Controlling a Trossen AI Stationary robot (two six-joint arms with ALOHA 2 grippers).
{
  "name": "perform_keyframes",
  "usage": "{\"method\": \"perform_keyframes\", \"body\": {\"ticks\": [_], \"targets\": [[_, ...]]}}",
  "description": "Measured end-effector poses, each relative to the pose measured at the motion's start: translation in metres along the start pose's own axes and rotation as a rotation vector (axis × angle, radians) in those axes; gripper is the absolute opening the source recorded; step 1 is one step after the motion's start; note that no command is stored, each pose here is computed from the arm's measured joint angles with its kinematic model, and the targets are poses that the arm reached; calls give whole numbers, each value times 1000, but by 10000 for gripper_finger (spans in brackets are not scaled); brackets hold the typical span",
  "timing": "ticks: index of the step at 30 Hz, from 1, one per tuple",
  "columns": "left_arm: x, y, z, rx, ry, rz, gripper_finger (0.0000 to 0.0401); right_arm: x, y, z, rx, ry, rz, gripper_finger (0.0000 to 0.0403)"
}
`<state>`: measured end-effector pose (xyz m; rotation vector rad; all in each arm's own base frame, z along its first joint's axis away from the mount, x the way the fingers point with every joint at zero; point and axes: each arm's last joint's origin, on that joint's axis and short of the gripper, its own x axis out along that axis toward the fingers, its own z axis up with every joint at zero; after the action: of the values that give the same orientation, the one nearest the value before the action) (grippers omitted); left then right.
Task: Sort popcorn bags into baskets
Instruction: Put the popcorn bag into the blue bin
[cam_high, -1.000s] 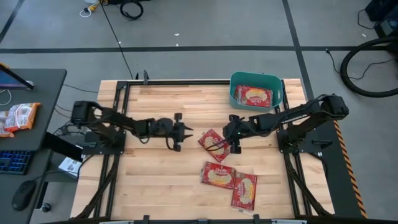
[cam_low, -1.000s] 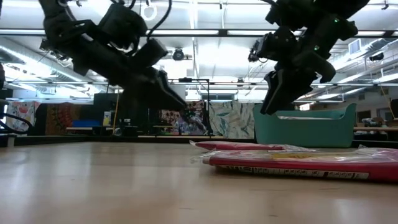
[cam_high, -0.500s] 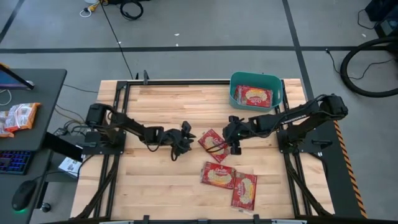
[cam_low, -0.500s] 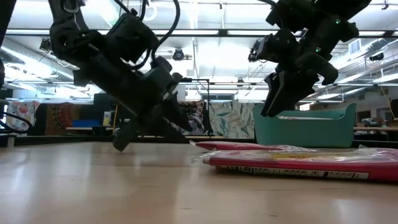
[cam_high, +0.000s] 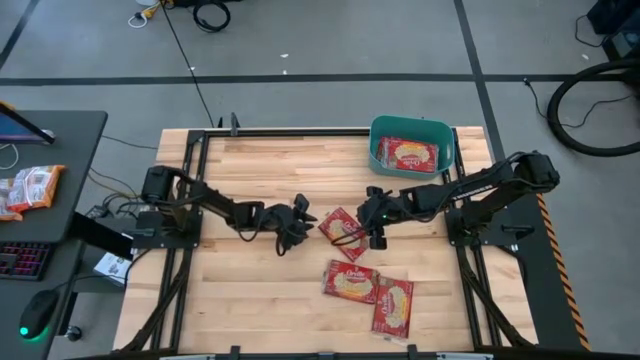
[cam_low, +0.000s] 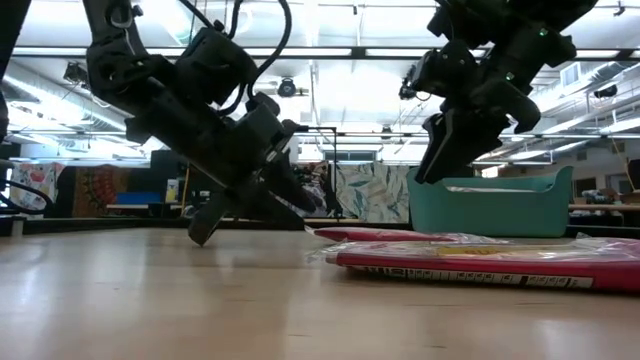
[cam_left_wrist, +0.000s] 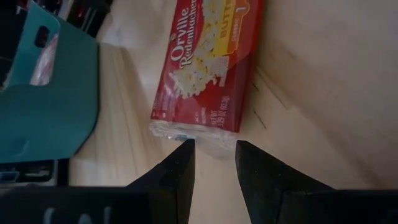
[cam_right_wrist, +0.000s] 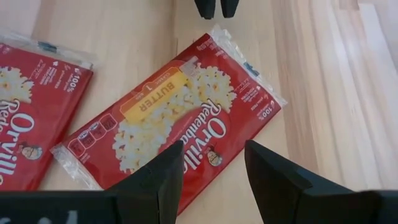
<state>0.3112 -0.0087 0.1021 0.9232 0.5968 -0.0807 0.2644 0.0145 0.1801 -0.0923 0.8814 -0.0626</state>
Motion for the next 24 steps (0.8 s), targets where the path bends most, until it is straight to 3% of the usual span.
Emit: {"method": "perform_keyframes", "body": {"ticks": [9, 12, 16, 24], "targets": [[14, 20, 13, -41, 184, -173, 121, 0, 0, 2, 4, -23, 4, 176], [18, 25, 15, -16, 229, -137, 121, 0, 0, 2, 4, -23, 9, 176], [18, 29, 17, 47, 229, -113, 121, 0, 1, 2, 4, -19, 10, 176], [18, 25, 21, 95, 174, -163, 121, -1, 5, 2, -6, -21, 20, 176]]}}
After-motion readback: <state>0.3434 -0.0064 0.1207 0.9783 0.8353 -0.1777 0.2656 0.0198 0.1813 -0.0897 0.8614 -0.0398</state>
